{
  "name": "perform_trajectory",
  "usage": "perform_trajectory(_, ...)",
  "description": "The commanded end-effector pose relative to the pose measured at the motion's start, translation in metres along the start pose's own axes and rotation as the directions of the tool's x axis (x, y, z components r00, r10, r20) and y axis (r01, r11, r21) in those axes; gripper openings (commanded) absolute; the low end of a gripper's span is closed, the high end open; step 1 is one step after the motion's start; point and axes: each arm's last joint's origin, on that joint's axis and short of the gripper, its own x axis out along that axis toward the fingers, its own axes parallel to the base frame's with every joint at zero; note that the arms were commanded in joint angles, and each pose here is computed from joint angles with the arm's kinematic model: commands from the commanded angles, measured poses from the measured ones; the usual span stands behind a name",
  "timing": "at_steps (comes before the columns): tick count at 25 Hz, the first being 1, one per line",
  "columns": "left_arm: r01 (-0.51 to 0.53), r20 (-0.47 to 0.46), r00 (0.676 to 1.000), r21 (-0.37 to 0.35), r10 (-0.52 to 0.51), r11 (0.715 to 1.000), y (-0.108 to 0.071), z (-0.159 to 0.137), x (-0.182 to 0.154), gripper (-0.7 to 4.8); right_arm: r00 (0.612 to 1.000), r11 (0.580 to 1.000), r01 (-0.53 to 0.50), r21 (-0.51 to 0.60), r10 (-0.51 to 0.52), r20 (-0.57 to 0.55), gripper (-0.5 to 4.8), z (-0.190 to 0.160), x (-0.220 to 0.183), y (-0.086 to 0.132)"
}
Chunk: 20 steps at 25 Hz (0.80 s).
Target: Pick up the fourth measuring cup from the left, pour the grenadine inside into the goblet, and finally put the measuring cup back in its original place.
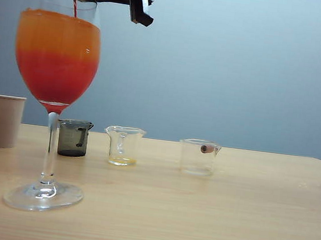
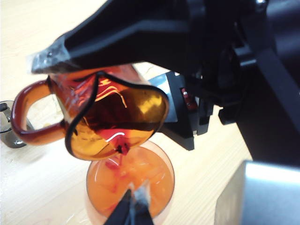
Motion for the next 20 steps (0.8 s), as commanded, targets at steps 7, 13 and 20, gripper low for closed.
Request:
perform_trajectory(7,0.002,0.017,1.0,-0.001,-0.002,1.0,-0.0001,0.0021,-0.0014,-0.05,0.999,0.999,0.038,-0.031,-0.038,-0.001,-0.01,0.0004,-0.002,-0.007)
perform_trajectory(13,0.002,0.017,1.0,-0.001,-0.002,1.0,-0.0001,0.0022,-0.0014,-0.05,0.999,0.998,0.04,-0.04,-0.04,-0.001,-0.01,0.0004,-0.002,-0.0072)
perform_trajectory(20,0.002,0.017,1.0,-0.001,-0.002,1.0,-0.0001,0.0022,-0.0014,-0.05,0.999,0.993,0.039,-0.114,-0.039,-0.001,-0.01,0.0004,-0.002,-0.0072)
